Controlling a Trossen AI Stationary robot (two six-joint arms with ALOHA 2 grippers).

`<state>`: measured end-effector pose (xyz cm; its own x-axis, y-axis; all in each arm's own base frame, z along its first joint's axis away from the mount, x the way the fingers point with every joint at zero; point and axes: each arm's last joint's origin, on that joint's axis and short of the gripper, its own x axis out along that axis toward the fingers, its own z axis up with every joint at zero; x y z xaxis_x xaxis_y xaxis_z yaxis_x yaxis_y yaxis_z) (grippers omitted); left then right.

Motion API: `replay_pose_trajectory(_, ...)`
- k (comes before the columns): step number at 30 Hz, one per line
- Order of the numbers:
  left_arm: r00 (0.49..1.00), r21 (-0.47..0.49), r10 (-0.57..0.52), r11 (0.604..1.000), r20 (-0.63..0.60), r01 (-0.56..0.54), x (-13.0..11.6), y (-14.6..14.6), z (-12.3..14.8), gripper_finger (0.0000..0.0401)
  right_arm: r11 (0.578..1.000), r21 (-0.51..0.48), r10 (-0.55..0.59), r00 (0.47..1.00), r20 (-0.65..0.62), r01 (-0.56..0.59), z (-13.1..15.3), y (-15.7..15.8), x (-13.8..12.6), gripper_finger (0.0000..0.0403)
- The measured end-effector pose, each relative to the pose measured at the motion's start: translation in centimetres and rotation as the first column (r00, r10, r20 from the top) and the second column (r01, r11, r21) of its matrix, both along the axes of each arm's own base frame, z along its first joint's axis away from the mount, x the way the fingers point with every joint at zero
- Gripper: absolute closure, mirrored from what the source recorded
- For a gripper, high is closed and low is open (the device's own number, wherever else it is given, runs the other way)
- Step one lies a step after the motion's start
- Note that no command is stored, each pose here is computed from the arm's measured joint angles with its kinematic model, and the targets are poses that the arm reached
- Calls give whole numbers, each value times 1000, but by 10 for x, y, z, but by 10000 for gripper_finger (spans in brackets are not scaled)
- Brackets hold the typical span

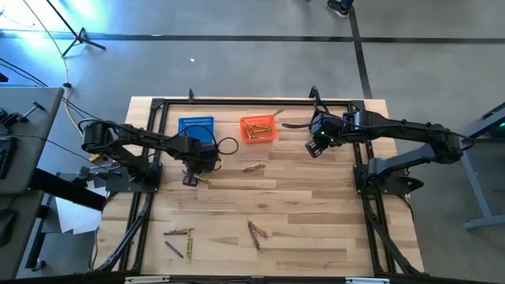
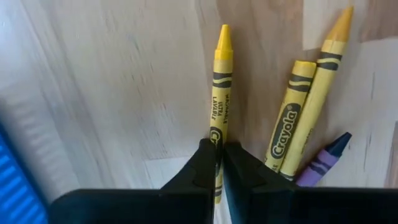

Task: Sort crayons
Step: Put the yellow crayon into the orange bin

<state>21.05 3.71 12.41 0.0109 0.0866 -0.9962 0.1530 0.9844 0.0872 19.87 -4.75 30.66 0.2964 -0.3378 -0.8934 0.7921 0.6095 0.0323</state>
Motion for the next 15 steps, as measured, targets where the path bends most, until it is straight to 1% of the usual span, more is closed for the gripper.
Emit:
replay_pose_trajectory(4, 1000, 0, 22, 1000, -2, -22, 1, 0, 1, 398, 1000, 0, 0, 1000, 0, 0, 0, 0, 0, 269)
replay_pose_trajectory(9, 1000, 2, 23, 1000, 5, -23, 12, 2, 14, 399, 1000, 0, 0, 1000, 0, 0, 0, 0, 0, 269)
replay_pose_trajectory(12, 995, 27, 1, 1000, 97, -4, 29, 6, 32, 399, 1000, 0, 0, 1000, 0, 0, 0, 0, 0, 269)
replay_pose_trajectory(15, 990, 34, 0, 999, 142, -5, 41, 9, 49, 398, 1000, 0, 0, 1000, 1, 0, 0, 0, 0, 269)
